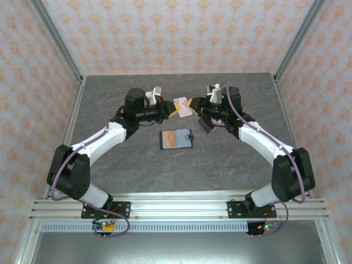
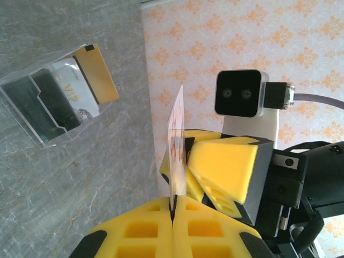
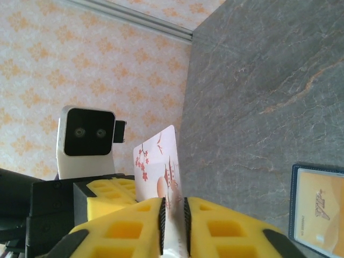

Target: Take the credit cards out of the card holder

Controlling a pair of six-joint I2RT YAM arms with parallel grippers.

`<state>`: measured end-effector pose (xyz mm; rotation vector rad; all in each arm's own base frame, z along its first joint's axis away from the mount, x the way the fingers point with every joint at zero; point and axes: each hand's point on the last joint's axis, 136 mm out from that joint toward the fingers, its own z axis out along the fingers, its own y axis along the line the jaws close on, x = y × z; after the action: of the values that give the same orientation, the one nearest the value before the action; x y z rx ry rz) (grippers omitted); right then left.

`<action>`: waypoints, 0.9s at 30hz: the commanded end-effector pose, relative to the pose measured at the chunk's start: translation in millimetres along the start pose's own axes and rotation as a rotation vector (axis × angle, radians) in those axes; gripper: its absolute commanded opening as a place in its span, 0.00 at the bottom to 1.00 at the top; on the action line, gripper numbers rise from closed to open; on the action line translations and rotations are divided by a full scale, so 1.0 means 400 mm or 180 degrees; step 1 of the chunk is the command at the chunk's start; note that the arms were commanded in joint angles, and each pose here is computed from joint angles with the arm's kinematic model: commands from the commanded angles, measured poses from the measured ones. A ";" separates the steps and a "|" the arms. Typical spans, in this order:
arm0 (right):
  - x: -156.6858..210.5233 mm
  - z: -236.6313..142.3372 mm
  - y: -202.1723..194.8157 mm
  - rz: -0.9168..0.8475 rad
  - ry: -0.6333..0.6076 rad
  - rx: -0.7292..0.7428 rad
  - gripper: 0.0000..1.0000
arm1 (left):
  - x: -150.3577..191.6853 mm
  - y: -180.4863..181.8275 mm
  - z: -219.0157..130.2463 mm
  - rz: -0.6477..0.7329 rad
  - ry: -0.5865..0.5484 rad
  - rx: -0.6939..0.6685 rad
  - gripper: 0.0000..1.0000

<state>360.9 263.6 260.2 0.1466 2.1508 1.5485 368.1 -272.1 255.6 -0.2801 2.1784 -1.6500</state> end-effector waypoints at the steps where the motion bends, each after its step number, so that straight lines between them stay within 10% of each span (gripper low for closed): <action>1: -0.008 -0.010 0.115 -0.0312 0.0075 -0.0367 0.15 | 0.022 -0.008 -0.002 -0.0022 0.0103 0.0077 0.03; 17: -0.007 0.016 0.109 -0.0199 0.0214 -0.0440 0.21 | 0.025 -0.046 -0.005 0.0003 0.0155 0.0246 0.05; 27: -0.012 0.023 0.063 -0.0459 0.0209 -0.0105 0.02 | 0.021 0.001 -0.005 -0.0027 0.0130 -0.0017 0.19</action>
<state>365.8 274.6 271.6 0.0387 2.1544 1.5900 367.1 -271.1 257.6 -0.3029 2.1764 -1.6871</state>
